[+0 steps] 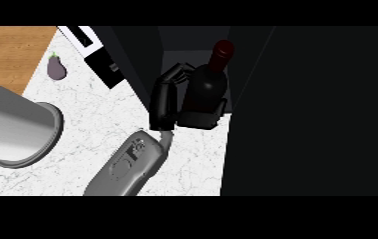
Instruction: Pick up the wine, place it into the cabinet and close the cabinet
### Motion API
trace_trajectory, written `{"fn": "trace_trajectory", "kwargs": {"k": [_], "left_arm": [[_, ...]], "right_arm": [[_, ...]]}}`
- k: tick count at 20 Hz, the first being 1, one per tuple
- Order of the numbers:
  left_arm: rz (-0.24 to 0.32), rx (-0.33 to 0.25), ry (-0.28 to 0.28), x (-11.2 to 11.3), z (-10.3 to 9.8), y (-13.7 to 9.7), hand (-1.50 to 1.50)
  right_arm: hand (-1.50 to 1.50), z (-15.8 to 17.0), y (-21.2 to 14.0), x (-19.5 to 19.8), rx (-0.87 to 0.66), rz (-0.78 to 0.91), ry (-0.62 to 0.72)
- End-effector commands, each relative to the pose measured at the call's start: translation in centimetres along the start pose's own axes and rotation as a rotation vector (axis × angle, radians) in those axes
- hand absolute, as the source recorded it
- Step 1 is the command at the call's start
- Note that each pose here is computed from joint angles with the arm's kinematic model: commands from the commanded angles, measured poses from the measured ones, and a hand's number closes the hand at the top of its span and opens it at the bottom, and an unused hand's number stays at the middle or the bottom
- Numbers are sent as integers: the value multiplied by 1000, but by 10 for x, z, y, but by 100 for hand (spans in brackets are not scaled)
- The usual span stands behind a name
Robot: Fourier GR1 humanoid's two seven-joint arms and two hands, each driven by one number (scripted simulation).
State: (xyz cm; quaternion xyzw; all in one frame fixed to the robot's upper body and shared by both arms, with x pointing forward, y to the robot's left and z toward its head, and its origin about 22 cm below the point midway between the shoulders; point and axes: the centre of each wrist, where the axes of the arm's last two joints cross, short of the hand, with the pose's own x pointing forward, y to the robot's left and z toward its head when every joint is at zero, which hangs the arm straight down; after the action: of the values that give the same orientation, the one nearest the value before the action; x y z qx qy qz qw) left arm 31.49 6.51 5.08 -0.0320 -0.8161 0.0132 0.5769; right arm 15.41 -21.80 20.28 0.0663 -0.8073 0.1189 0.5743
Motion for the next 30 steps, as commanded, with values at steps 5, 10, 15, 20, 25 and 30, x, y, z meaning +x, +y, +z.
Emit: {"fn": "trace_trajectory", "kwargs": {"k": [5, 10, 15, 20, 25, 30], "left_arm": [[-36, 55, -21, -13, -19, 4, 150], [-24, 90, -18, -38, -7, 21, 150], [-2, 91, 9, -41, -29, 26, 150], [24, 56, 48, -24, -40, 24, 150], [-11, 72, 81, -31, -77, 35, 150], [-18, 84, 91, -44, -70, 38, 150]], "right_arm": [[-150, 26, 6, 27, 27, -36, -67], [-150, 22, 8, 17, 15, -42, -57], [-150, 14, 3, 13, 23, -36, -38], [-150, 15, -6, 3, 2, -52, -48], [-150, 21, 3, 17, 29, -57, -36], [-150, 29, 2, 15, 12, -49, -41]]}}
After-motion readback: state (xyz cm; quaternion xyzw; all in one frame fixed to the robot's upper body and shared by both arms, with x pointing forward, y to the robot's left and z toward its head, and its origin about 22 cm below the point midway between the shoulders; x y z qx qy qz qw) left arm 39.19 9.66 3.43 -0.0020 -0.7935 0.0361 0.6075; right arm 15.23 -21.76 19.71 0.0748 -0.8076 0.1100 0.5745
